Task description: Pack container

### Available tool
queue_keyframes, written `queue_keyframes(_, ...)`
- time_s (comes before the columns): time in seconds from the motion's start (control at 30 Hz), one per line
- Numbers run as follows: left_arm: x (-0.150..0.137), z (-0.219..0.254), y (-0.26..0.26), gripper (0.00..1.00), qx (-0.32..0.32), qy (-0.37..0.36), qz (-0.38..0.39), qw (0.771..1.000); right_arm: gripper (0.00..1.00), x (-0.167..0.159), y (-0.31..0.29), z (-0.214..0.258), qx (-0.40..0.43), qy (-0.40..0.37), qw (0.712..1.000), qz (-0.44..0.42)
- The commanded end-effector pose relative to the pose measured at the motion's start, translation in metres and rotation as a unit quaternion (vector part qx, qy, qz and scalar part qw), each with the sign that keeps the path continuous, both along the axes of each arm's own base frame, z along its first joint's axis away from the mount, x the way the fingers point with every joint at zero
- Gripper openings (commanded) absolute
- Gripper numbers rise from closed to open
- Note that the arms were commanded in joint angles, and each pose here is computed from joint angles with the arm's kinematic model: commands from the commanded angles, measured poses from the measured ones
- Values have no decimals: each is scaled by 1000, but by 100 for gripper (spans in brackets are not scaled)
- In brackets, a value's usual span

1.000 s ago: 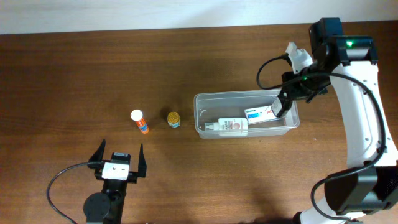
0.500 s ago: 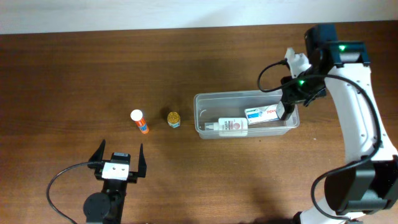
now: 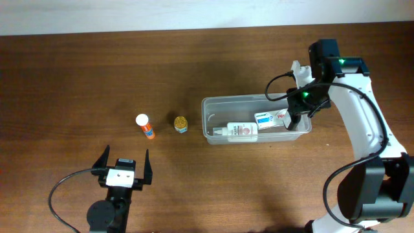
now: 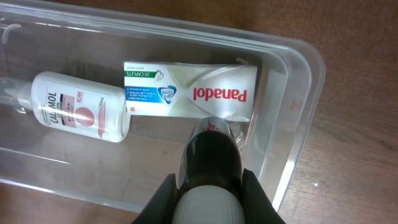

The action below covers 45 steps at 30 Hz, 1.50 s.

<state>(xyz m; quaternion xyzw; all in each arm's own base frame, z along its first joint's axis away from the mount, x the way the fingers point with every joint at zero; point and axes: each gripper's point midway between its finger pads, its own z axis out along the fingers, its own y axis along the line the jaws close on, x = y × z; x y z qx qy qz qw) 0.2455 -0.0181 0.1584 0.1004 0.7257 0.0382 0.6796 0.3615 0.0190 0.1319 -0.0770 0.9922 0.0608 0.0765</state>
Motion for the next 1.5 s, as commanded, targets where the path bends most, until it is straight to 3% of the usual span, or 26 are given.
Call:
queue_keyframes(0.0,0,-2,2,99,8,1,5,1000,20,-1,-1,-1,-8,0,1000,2)
queue_keyframes(1.07,0,-2,2,99,8,1,5,1000,20,-2,-6,-38,-24,-4,999,21)
queue_keyframes(1.13,0,-2,2,99,8,1,5,1000,21,0,-6,-38,-24,-9,999,20)
queue_keyframes(1.2,0,-2,2,99,8,1,5,1000,32,1,-6,-37,-24,-10,999,20)
queue_keyframes(1.4,0,-2,2,100,8,1,5,1000,34,1,-6,-37,-24,-11,999,20)
queue_keyframes(1.47,0,-1,2,99,8,1,5,1000,38,1,-6,-37,-24,-11,999,20)
